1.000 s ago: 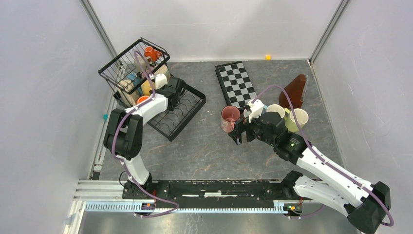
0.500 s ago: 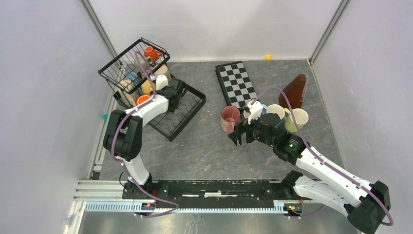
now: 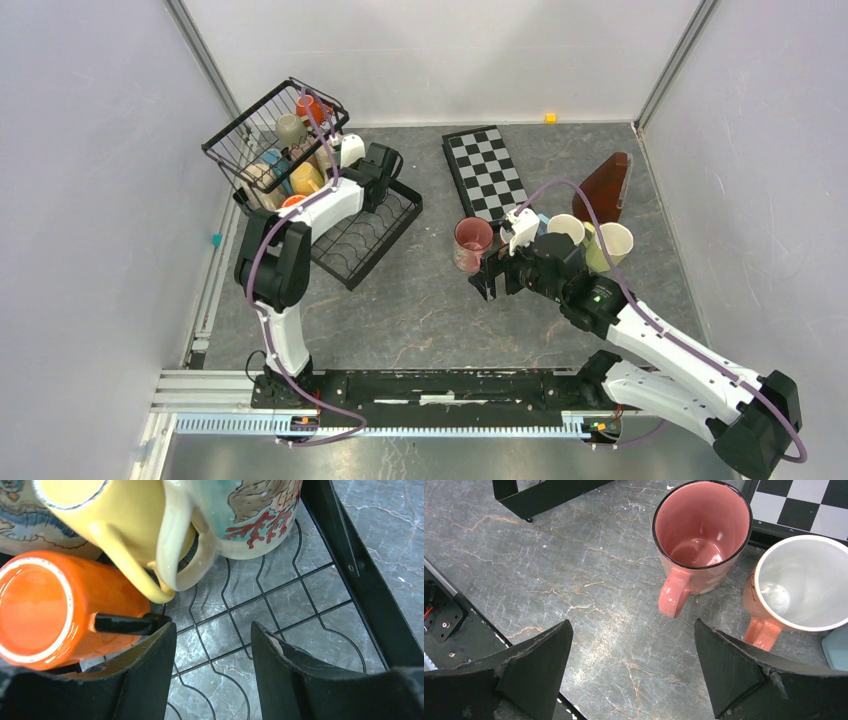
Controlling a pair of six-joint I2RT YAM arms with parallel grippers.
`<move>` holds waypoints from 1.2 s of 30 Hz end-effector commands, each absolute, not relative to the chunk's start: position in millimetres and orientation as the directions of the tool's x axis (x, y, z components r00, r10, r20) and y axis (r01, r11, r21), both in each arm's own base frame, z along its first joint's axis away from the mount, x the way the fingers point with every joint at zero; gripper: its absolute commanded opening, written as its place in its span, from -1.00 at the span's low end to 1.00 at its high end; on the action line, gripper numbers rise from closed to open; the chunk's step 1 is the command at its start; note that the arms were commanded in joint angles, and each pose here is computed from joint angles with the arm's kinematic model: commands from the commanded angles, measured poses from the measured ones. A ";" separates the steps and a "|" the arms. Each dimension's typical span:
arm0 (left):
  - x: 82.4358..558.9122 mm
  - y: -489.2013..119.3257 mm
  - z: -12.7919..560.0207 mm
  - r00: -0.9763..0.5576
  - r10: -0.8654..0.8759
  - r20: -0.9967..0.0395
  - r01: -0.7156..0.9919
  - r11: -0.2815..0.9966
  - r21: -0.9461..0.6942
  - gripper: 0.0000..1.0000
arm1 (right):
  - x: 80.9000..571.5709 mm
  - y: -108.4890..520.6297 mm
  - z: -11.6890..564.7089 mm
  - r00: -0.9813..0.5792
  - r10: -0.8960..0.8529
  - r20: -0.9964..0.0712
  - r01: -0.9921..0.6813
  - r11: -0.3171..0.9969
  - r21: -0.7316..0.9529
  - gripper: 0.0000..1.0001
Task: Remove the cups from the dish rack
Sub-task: Unload the cup from the dish rack.
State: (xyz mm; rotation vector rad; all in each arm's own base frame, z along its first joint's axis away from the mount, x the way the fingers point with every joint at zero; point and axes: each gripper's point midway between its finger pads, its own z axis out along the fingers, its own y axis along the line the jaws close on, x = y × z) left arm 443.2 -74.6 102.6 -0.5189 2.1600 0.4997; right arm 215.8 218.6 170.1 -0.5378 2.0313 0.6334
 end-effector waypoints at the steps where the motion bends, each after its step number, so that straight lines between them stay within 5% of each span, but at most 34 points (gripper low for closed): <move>1: 461.6 -65.4 103.7 -0.573 -0.141 -0.807 -0.524 0.821 0.229 0.27 | 218.5 219.2 177.5 -0.463 -0.112 -0.879 -0.595 0.775 0.215 0.96; 15: 456.1 -39.7 91.3 -0.619 -0.123 -0.776 -0.559 0.763 0.325 0.30 | 219.7 211.1 172.5 -0.457 -0.118 -0.882 -0.576 0.795 0.192 0.96; 36: 395.7 -46.2 100.6 -0.589 -0.193 -0.785 -0.541 0.815 0.205 0.30 | 214.6 213.0 159.6 -0.477 -0.118 -0.871 -0.583 0.784 0.213 0.96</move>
